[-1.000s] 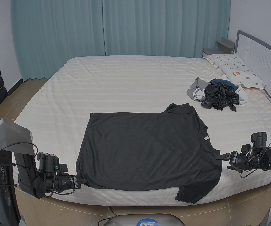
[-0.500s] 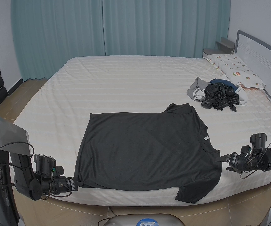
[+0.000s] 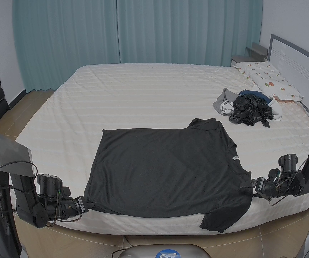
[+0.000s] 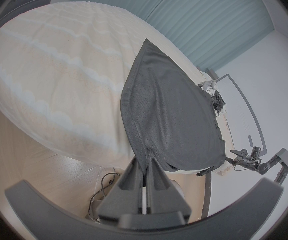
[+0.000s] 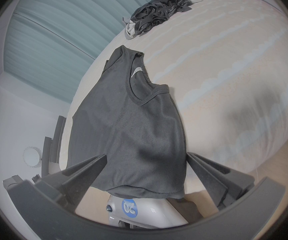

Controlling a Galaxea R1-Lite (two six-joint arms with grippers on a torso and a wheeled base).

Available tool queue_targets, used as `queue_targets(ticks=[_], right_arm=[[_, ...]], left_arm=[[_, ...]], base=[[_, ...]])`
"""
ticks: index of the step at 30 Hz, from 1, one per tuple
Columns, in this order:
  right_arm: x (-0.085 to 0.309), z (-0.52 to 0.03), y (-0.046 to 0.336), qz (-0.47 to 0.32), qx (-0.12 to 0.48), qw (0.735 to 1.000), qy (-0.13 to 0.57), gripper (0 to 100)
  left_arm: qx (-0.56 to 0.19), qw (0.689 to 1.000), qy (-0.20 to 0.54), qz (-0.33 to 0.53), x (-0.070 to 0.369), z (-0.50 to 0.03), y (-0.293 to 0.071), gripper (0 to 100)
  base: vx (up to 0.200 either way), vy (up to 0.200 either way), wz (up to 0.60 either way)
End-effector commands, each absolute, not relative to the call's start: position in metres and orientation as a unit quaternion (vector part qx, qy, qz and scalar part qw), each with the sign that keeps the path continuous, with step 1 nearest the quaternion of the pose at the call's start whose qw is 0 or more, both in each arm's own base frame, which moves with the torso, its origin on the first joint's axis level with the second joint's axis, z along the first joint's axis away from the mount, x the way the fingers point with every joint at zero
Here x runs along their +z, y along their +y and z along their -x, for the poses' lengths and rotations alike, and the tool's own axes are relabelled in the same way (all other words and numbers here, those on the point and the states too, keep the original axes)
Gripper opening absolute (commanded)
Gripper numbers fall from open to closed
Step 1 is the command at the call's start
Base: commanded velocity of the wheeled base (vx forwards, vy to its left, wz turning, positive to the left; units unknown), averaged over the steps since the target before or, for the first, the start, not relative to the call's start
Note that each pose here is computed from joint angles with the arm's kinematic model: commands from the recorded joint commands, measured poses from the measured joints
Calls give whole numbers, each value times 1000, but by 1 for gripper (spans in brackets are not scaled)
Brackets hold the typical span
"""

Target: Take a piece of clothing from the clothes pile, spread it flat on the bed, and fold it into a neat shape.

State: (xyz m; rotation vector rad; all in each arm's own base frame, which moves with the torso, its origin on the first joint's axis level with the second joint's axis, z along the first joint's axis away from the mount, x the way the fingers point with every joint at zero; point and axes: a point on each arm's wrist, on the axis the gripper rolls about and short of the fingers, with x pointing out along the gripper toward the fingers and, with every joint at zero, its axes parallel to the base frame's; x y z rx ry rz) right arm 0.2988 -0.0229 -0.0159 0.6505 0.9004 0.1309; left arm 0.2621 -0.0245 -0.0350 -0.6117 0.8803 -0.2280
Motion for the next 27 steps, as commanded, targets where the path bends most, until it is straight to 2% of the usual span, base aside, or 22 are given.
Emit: queue_targets(ticks=[1,3,4,10,14,20,27], right_arm=[[-25,-304,-22,-309,62,846,431,100],[-30,-305,-22,-307,61,846,432,100],[-29,-306,-22,-307,61,847,430,0],[-24,-310,-23,-293,39,864,407,0],[-4,-322,-27,-296,37,881,366,0],[16,-341,-23,-308,47,892,328,0],[11,-368,-16,-301,65,898,314,0]], left_arm=[[-107,854,418,292,-35,-263,-24,0],[-107,854,417,292,-36,-263,-24,0],[-107,854,417,292,-36,-263,-24,0],[-102,854,413,300,-34,-264,-22,0],[-99,854,410,306,-32,-265,-22,0],[-99,855,407,306,-31,-265,-22,0],[-94,855,408,307,-33,-266,-20,0]], base=[[0,0,0],[0,0,0],[0,0,0],[0,0,0],[0,0,0],[0,0,0],[0,0,0]])
